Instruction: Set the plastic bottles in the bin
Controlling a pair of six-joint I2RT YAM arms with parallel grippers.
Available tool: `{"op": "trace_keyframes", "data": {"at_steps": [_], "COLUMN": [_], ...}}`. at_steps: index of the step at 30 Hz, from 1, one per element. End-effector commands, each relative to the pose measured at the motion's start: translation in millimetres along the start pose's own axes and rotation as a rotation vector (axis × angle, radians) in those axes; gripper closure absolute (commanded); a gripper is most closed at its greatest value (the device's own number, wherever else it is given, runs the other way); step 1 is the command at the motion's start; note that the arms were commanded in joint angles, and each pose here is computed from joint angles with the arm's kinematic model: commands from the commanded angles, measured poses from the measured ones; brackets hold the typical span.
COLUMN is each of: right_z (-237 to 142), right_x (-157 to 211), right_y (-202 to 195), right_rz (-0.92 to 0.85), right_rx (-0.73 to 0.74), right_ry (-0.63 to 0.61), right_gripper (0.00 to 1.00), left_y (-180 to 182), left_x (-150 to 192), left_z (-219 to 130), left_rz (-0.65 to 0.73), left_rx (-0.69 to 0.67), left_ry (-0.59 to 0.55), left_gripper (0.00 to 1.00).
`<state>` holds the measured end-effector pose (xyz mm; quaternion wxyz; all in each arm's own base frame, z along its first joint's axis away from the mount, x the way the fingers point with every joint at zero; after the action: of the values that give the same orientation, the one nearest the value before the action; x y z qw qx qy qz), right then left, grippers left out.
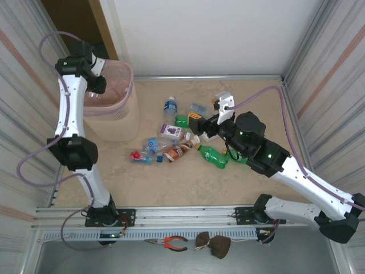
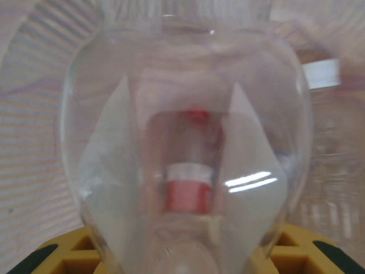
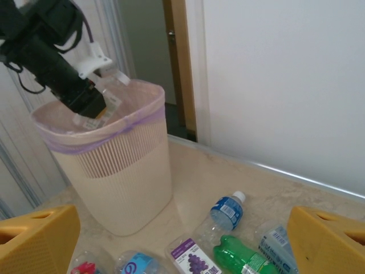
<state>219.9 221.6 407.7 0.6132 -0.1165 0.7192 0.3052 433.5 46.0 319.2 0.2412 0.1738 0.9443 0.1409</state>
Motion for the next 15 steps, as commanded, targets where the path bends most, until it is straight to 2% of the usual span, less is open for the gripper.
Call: {"op": "trace_keyframes", "data": {"at_steps": [1,8,9,15], "right_z": [-1,2,3,5], "right_x": [-9,-3,-2,3], "right_y": [-2,-9,-9,-12], "right_rz": [-0.006,0.016,0.018,0.023], "right_rx": [0.001,0.012,0.012,0.012], "right_ry": [-0.016,-0.004,-0.002,0.011], "right_gripper": [0.07,0.07,0.07,0.07], "left_y": [7,-1,-6,-27], "left_x": [19,33,37,53], "left_z": [9,49,66,106], "left_rz": [0.047,0.036,0.039,0.013], "left_rx": [-0.030,0.043,0.069,0.196], "left_ry": [0.132,0.256,0.296,0.384], "left_gripper": [0.64,0.61,0.61,0.60]}}
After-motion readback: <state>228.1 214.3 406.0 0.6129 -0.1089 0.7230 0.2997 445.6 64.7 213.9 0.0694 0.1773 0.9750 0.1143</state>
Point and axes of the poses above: each hand's point on the last joint's axis, 136 mm out from that joint toward the fingers, its own z axis out along the fingers, its own y axis along the line the jaws close on, x = y × z, the point moved 4 cm from there along -z, back along the fingers, and after that the axes turned 10 degrees about z, right-handed, at the moved point
